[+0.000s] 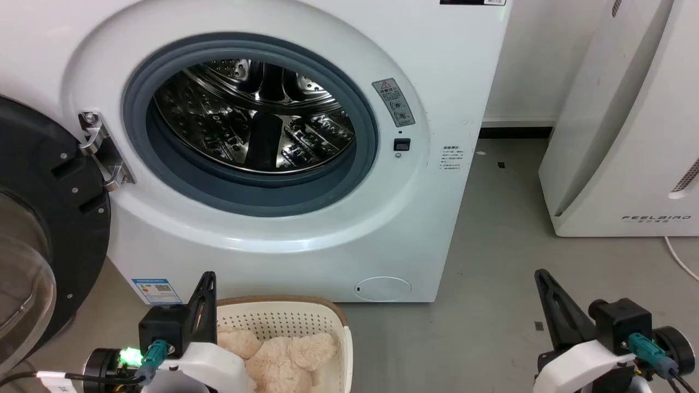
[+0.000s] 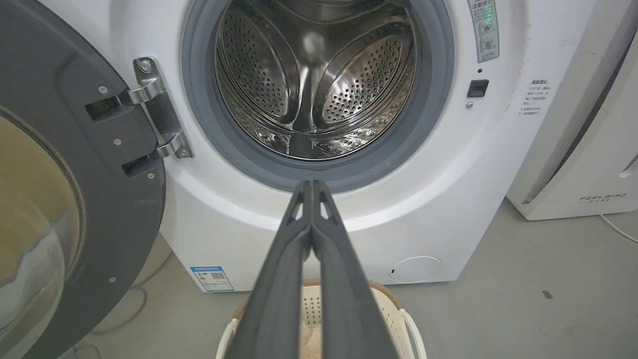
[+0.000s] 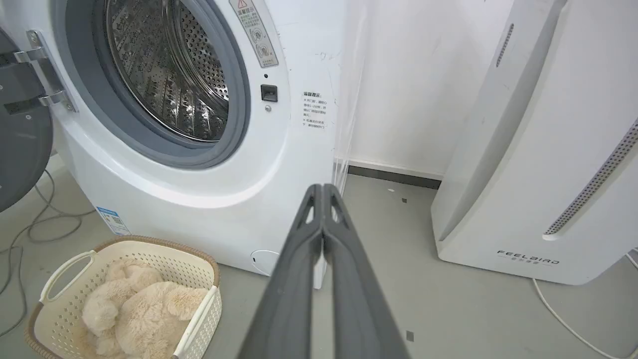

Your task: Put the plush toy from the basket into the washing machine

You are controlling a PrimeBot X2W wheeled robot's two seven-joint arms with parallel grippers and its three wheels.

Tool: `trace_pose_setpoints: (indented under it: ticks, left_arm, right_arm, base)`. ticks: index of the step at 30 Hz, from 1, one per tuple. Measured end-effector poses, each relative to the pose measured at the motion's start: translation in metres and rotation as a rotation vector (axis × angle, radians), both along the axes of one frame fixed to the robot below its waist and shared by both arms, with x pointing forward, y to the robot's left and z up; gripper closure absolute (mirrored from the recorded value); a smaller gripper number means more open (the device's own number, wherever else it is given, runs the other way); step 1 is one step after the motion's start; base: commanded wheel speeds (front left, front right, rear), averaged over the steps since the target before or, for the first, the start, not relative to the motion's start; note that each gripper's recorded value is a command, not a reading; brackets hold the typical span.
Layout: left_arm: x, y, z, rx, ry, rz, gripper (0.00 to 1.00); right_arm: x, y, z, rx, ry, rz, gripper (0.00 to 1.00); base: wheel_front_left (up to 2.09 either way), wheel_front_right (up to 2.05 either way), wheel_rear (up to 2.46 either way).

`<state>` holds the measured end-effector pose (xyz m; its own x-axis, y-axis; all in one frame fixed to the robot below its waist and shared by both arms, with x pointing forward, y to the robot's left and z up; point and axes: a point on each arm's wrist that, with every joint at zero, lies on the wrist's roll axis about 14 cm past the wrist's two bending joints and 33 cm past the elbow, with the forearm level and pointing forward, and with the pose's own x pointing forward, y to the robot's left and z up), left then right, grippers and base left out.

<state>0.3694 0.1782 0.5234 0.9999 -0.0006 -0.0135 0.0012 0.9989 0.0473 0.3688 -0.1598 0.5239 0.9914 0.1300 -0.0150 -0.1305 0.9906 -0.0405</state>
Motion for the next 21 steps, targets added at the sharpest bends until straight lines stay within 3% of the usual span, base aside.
trace_pose_setpoints:
  ticks: [21]
  left_arm:
    - [0.0,-0.0001,0.0,0.0,0.0,0.0,1.0]
  right_arm:
    - [0.0,0.0,0.0,0.0,0.0,0.0,1.0]
  base:
    - [0.0,0.0,0.0]
